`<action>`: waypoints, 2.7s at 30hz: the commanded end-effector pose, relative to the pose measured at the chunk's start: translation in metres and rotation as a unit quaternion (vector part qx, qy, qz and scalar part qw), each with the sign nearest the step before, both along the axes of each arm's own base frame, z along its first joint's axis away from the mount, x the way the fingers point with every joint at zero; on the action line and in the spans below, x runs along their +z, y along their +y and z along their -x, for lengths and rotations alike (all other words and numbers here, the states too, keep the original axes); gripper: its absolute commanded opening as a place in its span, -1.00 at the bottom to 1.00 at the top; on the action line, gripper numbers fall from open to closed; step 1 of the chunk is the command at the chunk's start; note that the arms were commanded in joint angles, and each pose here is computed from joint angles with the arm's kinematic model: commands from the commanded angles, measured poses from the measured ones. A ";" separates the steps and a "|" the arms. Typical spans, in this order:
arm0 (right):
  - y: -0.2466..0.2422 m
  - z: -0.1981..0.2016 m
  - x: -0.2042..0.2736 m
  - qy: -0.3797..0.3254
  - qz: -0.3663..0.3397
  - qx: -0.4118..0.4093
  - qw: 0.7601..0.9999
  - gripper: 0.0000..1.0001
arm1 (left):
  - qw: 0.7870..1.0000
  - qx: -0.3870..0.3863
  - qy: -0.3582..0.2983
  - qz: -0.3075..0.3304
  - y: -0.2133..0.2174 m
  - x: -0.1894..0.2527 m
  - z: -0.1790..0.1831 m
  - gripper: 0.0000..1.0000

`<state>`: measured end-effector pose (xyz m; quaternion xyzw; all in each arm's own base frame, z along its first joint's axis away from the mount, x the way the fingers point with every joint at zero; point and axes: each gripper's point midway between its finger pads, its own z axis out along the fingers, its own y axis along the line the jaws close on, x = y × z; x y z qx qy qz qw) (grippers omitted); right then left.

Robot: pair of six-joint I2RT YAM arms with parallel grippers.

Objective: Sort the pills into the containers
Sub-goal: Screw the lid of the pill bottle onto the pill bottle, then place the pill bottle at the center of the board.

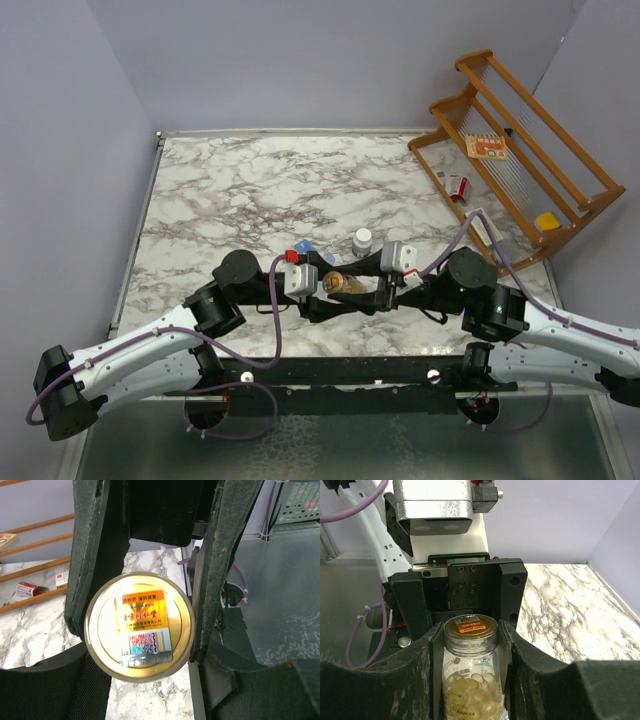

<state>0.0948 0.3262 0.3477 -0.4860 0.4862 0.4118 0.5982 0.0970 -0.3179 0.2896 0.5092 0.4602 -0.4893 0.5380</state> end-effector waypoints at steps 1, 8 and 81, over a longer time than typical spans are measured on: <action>-0.011 -0.006 -0.019 0.021 0.029 -0.034 0.999 -0.77 | 0.994 0.086 -0.034 0.059 0.009 0.038 -0.031 -1.00; -0.019 -0.011 -0.013 0.019 0.016 -0.054 0.998 -0.98 | 0.994 0.085 -0.034 0.055 0.008 0.037 -0.031 -1.00; 0.015 -0.307 -0.064 0.036 -0.127 -0.225 0.965 -0.98 | 0.912 0.408 0.006 0.045 0.098 -0.015 -0.109 -0.05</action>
